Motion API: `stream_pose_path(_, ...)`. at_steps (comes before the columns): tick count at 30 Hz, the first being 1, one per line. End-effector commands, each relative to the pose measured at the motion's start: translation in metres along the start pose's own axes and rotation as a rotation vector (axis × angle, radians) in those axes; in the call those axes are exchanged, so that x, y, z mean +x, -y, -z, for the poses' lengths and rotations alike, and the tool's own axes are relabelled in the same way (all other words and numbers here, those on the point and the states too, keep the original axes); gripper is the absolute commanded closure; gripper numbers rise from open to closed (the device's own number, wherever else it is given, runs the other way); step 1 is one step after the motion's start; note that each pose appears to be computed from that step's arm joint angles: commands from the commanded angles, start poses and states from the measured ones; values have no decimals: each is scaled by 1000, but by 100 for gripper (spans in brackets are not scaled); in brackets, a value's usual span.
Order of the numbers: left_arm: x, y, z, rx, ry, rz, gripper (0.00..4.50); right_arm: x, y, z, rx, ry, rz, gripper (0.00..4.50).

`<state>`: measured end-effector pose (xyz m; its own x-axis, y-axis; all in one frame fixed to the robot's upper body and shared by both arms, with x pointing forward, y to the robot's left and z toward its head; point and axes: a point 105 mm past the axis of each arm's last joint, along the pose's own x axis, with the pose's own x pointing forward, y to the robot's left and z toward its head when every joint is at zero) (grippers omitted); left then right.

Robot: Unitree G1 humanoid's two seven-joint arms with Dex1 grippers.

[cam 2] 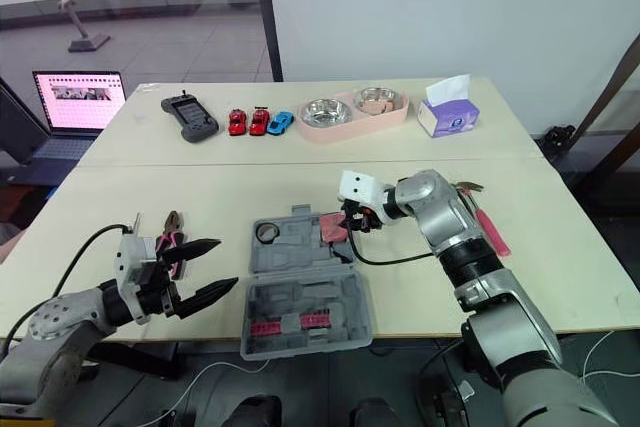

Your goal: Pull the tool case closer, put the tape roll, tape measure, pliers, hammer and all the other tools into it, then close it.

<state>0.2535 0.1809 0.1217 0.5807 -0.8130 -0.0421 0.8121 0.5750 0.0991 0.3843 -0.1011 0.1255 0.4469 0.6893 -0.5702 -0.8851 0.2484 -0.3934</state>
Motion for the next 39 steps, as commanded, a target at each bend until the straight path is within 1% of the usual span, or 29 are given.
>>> stream_pose_path(1,-2,-2,-6,18,32,-11,0,1,6,-10,51,126,70,273)
stream_pose_path(5,-2,-3,-5,17,34,-12,0,7,8,-1,144,202,119,273)
stream_pose_path(11,-3,-5,-5,22,34,-15,0,18,-1,11,185,209,92,273)
stream_pose_path(16,-3,-7,-5,26,33,-18,0,36,-9,38,227,73,92,273)
stream_pose_path(18,-4,-8,-5,28,32,-21,0,41,-16,56,272,-13,67,273)
stream_pose_path(19,-4,-8,-5,29,31,-23,0,43,-22,68,327,-66,48,273)
stream_pose_path(22,-6,-9,-4,32,29,-27,0,47,-35,88,444,-151,4,273)
stream_pose_path(27,-8,-10,-4,36,28,-31,0,54,-53,106,535,-231,-26,273)
stream_pose_path(29,-9,-10,-4,37,28,-31,0,56,-56,109,537,-246,-24,273)
stream_pose_path(31,-10,-11,-4,38,26,-35,0,60,-54,103,533,-206,-8,273)
stream_pose_path(33,-11,-12,-4,39,24,-43,0,63,-44,83,515,-92,13,273)
stream_pose_path(35,-12,-13,-4,39,24,-51,0,60,-30,56,471,54,32,273)
stream_pose_path(37,-14,-15,-5,39,28,-64,0,50,-14,35,435,168,74,273)
stream_pose_path(39,-19,-19,-7,39,32,-95,0,28,3,12,368,273,131,273)
